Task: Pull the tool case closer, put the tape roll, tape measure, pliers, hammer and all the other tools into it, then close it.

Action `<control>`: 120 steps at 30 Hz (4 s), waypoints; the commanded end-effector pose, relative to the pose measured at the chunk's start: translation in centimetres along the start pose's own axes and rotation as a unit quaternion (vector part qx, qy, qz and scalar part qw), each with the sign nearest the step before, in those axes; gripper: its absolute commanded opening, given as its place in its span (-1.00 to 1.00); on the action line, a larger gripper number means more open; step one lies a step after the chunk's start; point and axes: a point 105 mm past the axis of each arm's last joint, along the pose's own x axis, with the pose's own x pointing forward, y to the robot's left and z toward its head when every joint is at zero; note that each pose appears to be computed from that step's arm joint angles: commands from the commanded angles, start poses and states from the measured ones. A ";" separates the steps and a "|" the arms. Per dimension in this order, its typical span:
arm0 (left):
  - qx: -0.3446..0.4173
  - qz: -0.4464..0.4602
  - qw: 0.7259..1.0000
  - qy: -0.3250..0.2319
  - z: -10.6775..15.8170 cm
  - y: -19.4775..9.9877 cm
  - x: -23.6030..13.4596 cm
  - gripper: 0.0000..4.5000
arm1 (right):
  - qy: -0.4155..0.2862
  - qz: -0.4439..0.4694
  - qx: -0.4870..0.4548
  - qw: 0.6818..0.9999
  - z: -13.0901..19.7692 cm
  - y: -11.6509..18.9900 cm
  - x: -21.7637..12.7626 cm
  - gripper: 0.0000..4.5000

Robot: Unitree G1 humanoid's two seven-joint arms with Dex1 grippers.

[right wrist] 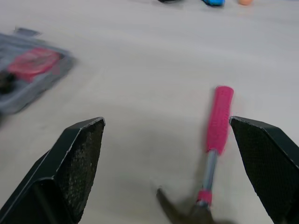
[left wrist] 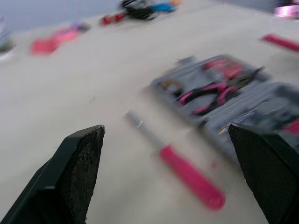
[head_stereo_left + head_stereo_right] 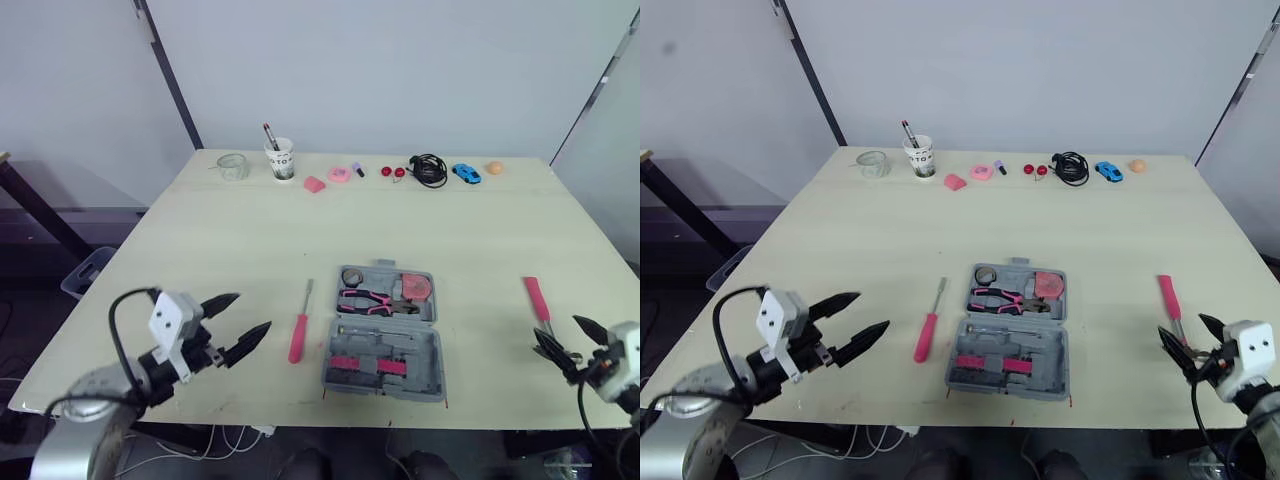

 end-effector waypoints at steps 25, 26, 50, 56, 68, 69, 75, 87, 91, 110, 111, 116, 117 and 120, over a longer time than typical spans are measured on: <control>0.068 -0.316 0.946 -0.030 7.3 -4.5 2.7 1.00 | 0.169 -0.089 0.059 0.980 -4.4 -2.4 2.6 0.77; 0.069 -0.318 0.945 -0.030 7.3 -4.5 2.8 1.00 | 0.178 -0.085 0.058 0.979 -4.7 -2.3 2.6 0.57; 0.073 -0.321 0.944 -0.035 7.1 -4.5 3.2 1.00 | 0.098 -0.039 -0.010 0.994 1.0 -1.4 3.5 -0.96; 0.077 -0.323 0.943 -0.036 6.6 -3.9 2.9 1.00 | 0.077 0.124 -0.098 0.984 5.8 3.6 2.7 -0.96; 0.090 -0.315 0.944 -0.020 4.8 -1.6 1.8 1.00 | 0.131 0.391 -0.239 0.879 8.8 14.8 2.9 -0.96; 0.091 -0.316 0.944 -0.017 4.7 -1.4 1.6 1.00 | 0.136 0.409 -0.248 0.868 8.8 15.8 3.0 -0.96; 0.088 -0.325 0.941 0.031 3.1 -0.9 -0.4 1.00 | 0.157 0.465 -0.280 0.825 8.3 19.9 3.4 -0.96; 0.117 -0.324 0.935 0.088 1.3 0.3 -1.6 1.00 | 0.200 0.471 -0.344 0.787 5.7 22.3 4.9 -0.96; 0.117 -0.329 0.933 0.088 1.2 0.3 -1.4 1.00 | 0.217 0.469 -0.359 0.777 4.9 22.4 4.9 -0.96; 0.121 -0.347 0.926 0.081 1.6 -0.5 -0.5 1.00 | 0.210 0.465 -0.359 0.782 3.5 23.8 5.8 -0.96; 0.122 -0.347 0.926 0.081 1.6 -0.5 -0.5 1.00 | 0.211 0.465 -0.360 0.781 3.4 23.8 5.8 -0.96; 0.117 -0.341 0.930 0.075 1.6 -0.6 -0.2 1.00 | 0.211 0.459 -0.370 0.779 3.2 23.2 5.9 -0.25; 0.116 -0.341 0.930 0.074 1.6 -0.6 -0.2 1.00 | 0.210 0.457 -0.370 0.781 3.3 23.2 5.9 -0.05; 0.114 -0.342 0.930 0.074 1.4 -0.8 -0.2 1.00 | 0.208 0.459 -0.366 0.782 3.5 23.1 5.9 0.09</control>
